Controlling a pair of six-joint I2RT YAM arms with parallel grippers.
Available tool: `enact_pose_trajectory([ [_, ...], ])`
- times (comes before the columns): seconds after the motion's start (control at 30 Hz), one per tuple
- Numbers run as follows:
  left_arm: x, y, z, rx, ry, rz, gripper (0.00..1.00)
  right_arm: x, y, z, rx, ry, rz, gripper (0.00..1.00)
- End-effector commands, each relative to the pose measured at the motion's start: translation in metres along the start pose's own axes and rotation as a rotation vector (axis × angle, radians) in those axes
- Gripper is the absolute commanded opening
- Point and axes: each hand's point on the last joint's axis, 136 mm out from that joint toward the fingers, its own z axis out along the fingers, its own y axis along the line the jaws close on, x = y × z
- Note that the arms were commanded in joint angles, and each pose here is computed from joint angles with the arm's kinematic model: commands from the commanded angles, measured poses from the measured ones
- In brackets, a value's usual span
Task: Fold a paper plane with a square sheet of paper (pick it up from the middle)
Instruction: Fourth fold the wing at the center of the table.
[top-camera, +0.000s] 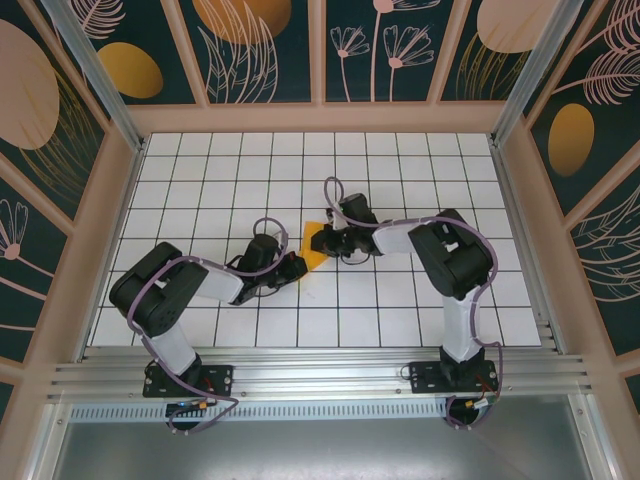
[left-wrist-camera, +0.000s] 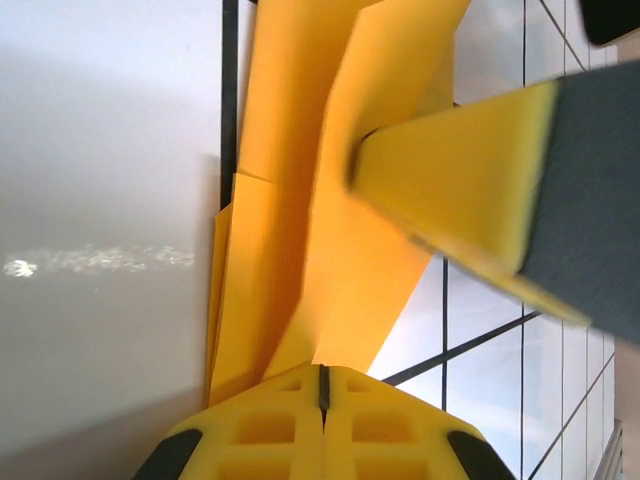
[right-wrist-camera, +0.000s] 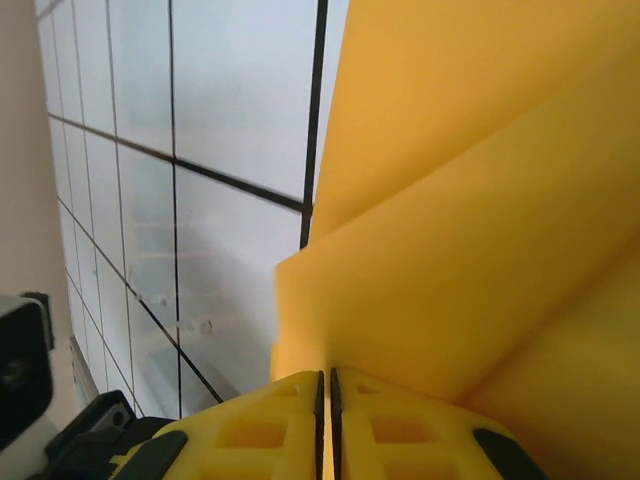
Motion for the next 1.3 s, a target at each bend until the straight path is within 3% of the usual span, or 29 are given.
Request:
enact_pose_trajectory([
  [0.0, 0.030, 0.063, -0.006, -0.201, 0.075, -0.074, 0.00, -0.026, 0.022, -0.029, -0.024, -0.094, -0.075, 0.14],
  [0.43, 0.032, 0.064, -0.004, -0.218, 0.096, -0.067, 0.00, 0.006, 0.028, 0.005, -0.035, 0.014, -0.099, 0.11],
  [0.6, 0.035, 0.068, -0.003, -0.230, 0.106, -0.079, 0.00, 0.008, 0.007, 0.017, 0.023, 0.023, -0.079, 0.10],
  [0.87, 0.043, 0.088, -0.007, -0.303, 0.126, -0.076, 0.00, -0.019, -0.026, 0.025, 0.231, -0.028, -0.061, 0.11],
  [1.27, 0.054, 0.104, -0.010, -0.349, 0.152, -0.073, 0.00, -0.053, -0.048, 0.022, 0.244, -0.059, -0.052, 0.12],
])
